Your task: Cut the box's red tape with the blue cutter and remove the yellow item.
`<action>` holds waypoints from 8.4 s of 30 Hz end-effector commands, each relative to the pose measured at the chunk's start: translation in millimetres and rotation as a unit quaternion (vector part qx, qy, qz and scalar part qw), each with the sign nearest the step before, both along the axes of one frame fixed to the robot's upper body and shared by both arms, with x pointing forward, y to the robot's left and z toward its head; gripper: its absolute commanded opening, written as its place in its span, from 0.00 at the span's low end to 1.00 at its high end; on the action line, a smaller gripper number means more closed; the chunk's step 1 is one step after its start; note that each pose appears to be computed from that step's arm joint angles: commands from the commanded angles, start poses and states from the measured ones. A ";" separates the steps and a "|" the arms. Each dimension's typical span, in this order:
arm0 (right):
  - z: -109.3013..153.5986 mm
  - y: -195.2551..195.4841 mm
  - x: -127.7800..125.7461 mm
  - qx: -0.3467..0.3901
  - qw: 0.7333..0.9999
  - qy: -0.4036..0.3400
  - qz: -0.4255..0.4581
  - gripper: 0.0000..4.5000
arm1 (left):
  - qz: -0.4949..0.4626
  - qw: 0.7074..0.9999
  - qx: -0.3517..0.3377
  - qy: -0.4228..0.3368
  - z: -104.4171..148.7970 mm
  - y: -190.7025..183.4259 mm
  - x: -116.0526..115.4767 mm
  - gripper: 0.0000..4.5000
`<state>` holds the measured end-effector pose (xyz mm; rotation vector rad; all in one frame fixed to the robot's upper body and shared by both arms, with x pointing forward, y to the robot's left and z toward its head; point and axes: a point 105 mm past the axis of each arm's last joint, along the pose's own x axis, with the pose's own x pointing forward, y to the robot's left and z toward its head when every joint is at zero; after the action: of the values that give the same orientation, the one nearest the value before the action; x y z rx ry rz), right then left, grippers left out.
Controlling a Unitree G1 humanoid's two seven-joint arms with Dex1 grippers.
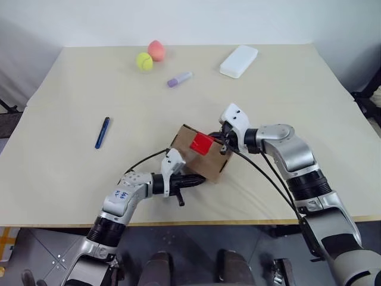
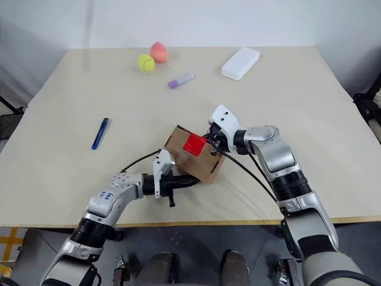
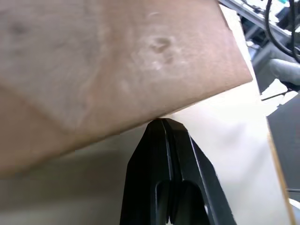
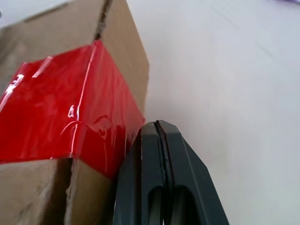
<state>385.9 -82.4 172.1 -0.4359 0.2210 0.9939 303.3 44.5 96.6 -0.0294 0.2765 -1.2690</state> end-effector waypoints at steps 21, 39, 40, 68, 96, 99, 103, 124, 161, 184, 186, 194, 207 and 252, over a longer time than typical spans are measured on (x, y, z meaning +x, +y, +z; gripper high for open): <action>-23.2 -102.1 -109.7 -0.056 0.990 0.070 -0.109 0.01 | 0.220 0.967 -0.007 -0.132 46.8 104.9 67.3 0.00; -23.1 -48.7 -119.9 0.004 0.994 0.065 -0.085 0.01 | -0.003 0.996 -0.025 -0.085 40.0 19.1 49.4 0.00; -23.5 -49.4 -121.2 0.003 0.994 0.067 -0.086 0.01 | -0.004 0.996 -0.025 -0.084 39.8 18.9 48.4 0.00; 1.0 -164.7 -94.9 0.003 0.969 -0.010 -0.249 0.35 | 0.108 0.984 -0.002 -0.142 57.8 76.7 52.6 0.45; 39.7 -132.2 -28.1 0.139 0.988 -0.052 -0.048 0.99 | 0.544 0.834 -0.004 -0.090 48.6 272.5 -112.0 1.00; 43.0 -124.6 -26.8 0.141 0.988 -0.055 -0.036 0.99 | 0.557 0.821 0.004 -0.124 54.5 275.9 -95.9 1.00; 52.3 -110.9 -33.3 0.150 0.987 -0.058 -0.007 0.99 | 0.547 0.824 0.000 -0.147 60.6 269.8 -57.4 1.00; 68.6 -91.9 -54.2 0.156 0.986 -0.053 0.014 0.99 | 0.550 0.833 0.045 -0.024 36.5 256.0 93.8 1.00; 72.0 -85.4 -48.1 0.147 0.988 -0.043 0.020 1.00 | 0.528 0.842 0.098 0.053 20.3 245.6 89.1 0.09; 68.3 21.2 -100.7 0.082 0.978 -0.007 0.190 1.00 | -0.004 0.970 0.212 -0.116 33.0 184.1 -46.1 0.09; 64.8 35.5 -110.8 0.071 0.974 -0.008 0.214 0.91 | -0.019 0.969 0.211 -0.124 33.7 178.4 -46.5 0.09; 20.2 88.4 -128.7 -0.047 0.963 -0.039 0.264 0.31 | -0.073 0.962 0.234 -0.119 22.6 167.9 -53.4 0.09; -28.8 123.5 -129.6 -0.146 0.927 -0.068 0.338 0.01 | -0.065 0.962 0.245 -0.101 15.1 165.9 -56.5 0.09; -57.3 120.4 -121.2 -0.188 0.906 -0.078 0.371 0.01 | -0.064 0.967 0.236 -0.074 9.7 156.9 -60.6 0.09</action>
<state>267.9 38.3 119.6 -0.9775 0.0956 1.6498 244.4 201.6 102.3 0.4829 0.4538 -1.2893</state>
